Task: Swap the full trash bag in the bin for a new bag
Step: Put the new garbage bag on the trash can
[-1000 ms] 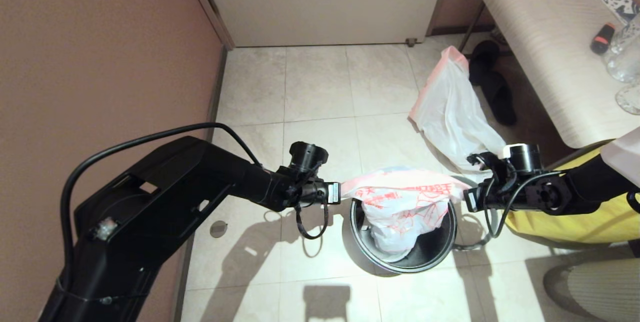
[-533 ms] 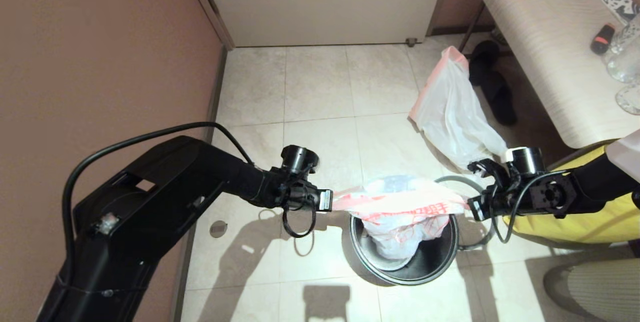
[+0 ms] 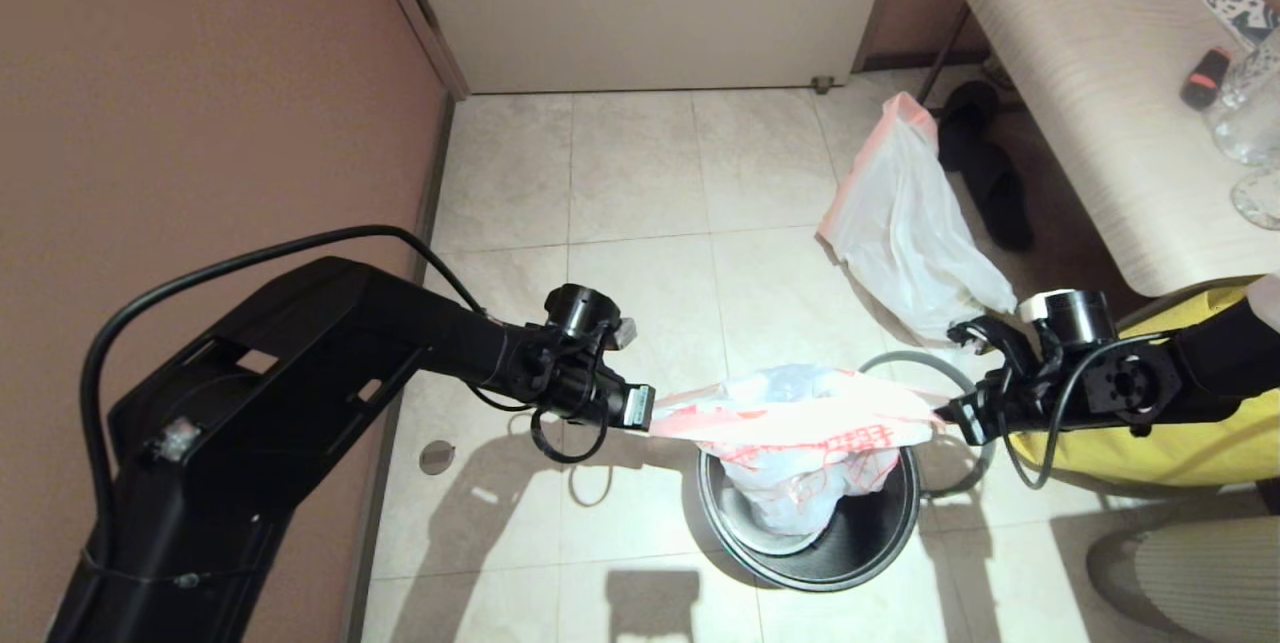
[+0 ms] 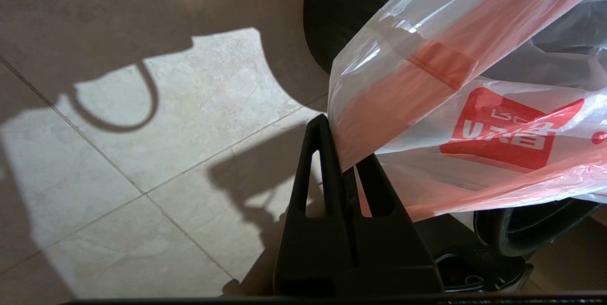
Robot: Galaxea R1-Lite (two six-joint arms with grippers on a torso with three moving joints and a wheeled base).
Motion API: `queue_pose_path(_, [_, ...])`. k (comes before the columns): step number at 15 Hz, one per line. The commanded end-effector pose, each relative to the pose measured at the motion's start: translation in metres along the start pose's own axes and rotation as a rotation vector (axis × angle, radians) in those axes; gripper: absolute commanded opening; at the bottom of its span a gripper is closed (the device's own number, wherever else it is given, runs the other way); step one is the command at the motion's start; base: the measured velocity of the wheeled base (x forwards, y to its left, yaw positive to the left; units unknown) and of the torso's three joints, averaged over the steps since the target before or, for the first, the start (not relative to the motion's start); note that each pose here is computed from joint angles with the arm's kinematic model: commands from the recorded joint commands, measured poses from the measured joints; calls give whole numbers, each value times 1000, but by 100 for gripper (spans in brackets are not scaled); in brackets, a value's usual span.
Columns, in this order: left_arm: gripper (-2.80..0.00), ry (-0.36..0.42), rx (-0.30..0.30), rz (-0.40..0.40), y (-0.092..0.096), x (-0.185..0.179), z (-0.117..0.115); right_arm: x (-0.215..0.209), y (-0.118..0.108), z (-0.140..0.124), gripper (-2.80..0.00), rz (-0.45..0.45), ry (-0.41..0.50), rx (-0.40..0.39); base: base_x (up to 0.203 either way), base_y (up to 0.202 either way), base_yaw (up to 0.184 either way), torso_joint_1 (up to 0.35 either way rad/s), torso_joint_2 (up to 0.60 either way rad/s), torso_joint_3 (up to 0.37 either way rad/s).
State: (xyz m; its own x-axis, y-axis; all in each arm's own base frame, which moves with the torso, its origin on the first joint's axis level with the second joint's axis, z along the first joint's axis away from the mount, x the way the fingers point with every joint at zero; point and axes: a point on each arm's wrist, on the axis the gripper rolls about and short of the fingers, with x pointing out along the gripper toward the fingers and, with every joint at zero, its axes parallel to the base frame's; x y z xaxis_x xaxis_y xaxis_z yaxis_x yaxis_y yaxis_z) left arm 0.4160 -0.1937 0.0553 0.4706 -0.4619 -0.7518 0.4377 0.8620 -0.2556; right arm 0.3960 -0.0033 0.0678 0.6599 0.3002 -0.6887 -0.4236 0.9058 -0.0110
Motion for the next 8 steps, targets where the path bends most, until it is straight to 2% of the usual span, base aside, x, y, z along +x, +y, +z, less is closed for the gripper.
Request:
queue_pose_path(1, [-280,-1,-1,-1,0,-1,0,-4,0,1,-280,0,-8,-4,0,0,0,0,0,0])
queue_pose_path(2, [-16,-2,1,-3,-1,-2,1,-4,0,2,0,-1,-10,-3,0,0,0,0,0,0])
queue_pose_path(3, [0,-4,1,-3,-1,-2,1,-4,0,2,0,-2,-7,0,0,0,0,0,0,0])
queue_pose_path(5, [0,-12,5,-4,-3,-7,4,-12,2,5,0,-4,-17,-11,0,0,0,0,0,0])
queue_pose_path(8, [0,-64,19,-24,-17,-33,14,-34,6,17,0,-10,-70,-26,0,0,0,0,0,0])
